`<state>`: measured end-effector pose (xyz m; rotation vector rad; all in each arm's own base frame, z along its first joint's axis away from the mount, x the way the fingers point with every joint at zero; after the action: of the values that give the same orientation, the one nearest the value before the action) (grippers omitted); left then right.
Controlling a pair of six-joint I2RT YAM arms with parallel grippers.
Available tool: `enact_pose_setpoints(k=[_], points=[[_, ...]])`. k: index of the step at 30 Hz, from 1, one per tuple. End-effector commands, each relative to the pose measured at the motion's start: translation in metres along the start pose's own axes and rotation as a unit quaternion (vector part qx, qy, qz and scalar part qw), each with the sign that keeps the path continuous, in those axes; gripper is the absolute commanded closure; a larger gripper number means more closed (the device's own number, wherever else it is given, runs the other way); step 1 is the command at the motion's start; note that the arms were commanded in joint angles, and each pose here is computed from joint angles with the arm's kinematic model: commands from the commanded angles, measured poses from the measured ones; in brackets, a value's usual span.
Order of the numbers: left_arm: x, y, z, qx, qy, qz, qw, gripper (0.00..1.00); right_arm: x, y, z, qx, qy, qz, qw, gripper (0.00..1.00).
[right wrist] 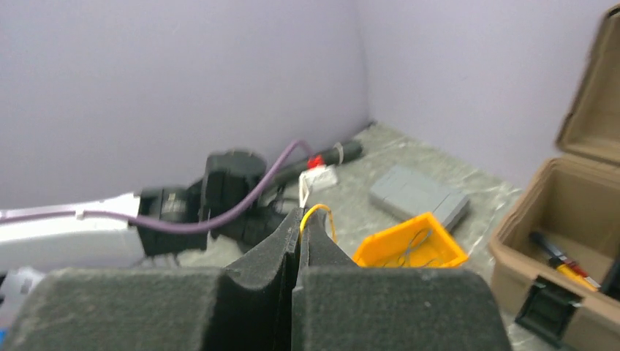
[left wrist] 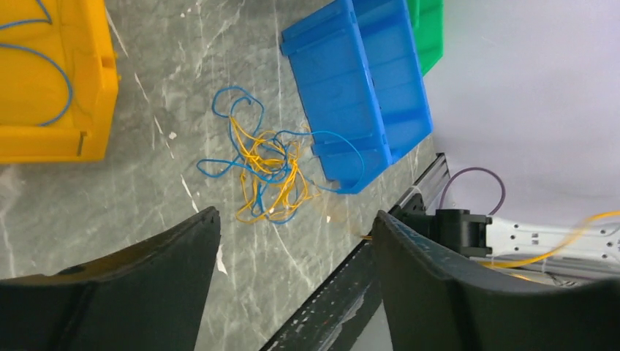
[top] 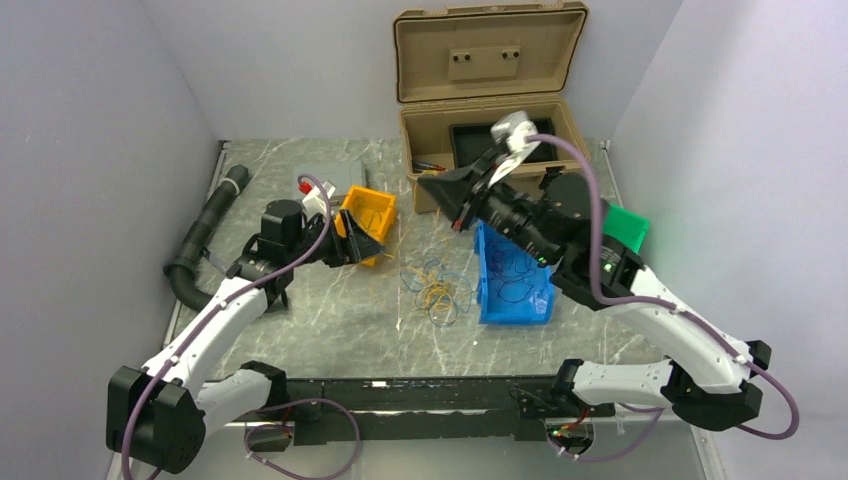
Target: Untangle the cables
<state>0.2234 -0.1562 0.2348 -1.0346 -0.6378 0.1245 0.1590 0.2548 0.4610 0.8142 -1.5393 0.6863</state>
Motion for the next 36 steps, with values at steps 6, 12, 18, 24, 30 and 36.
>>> enact_pose_setpoints(k=[6, 12, 18, 24, 30, 36], points=[[0.019, -0.016, 0.03, 0.075, -0.052, -0.091, 0.992, 0.14, 0.04, -0.066, 0.04, -0.249, 0.051, 0.019, 0.967, 1.0], [0.012, -0.016, 0.043, 0.081, -0.062, -0.107, 0.989, 0.12, 0.027, -0.114, 0.075, -0.35, 0.101, -0.002, 0.931, 1.0], [0.01, -0.026, 0.05, 0.062, -0.055, -0.121, 0.989, 0.11, 0.004, -0.146, 0.11, -0.456, 0.16, -0.018, 0.875, 1.0], [0.006, -0.034, 0.053, 0.033, -0.035, -0.133, 0.99, 0.1, -0.02, -0.175, 0.155, -0.554, 0.182, -0.06, 0.81, 1.0], [0.001, -0.036, 0.057, 0.022, -0.021, -0.152, 0.988, 0.1, -0.039, -0.197, 0.185, -0.636, 0.188, -0.092, 0.742, 1.0], [-0.005, -0.038, 0.061, 0.003, -0.01, -0.16, 0.987, 0.1, -0.056, -0.215, 0.202, -0.67, 0.2, -0.107, 0.707, 1.0]])
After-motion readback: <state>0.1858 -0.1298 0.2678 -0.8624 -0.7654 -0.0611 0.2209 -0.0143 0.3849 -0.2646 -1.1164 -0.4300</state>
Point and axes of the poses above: each gripper's point midway between its finger pads, its own z axis back along the fingers, its own y axis along the line the jaws close on, x = y × z, the point moved 7 cm from there along z, back along the fingers, and after that the axes turned 11 degrees about z, right-handed, at the moved point
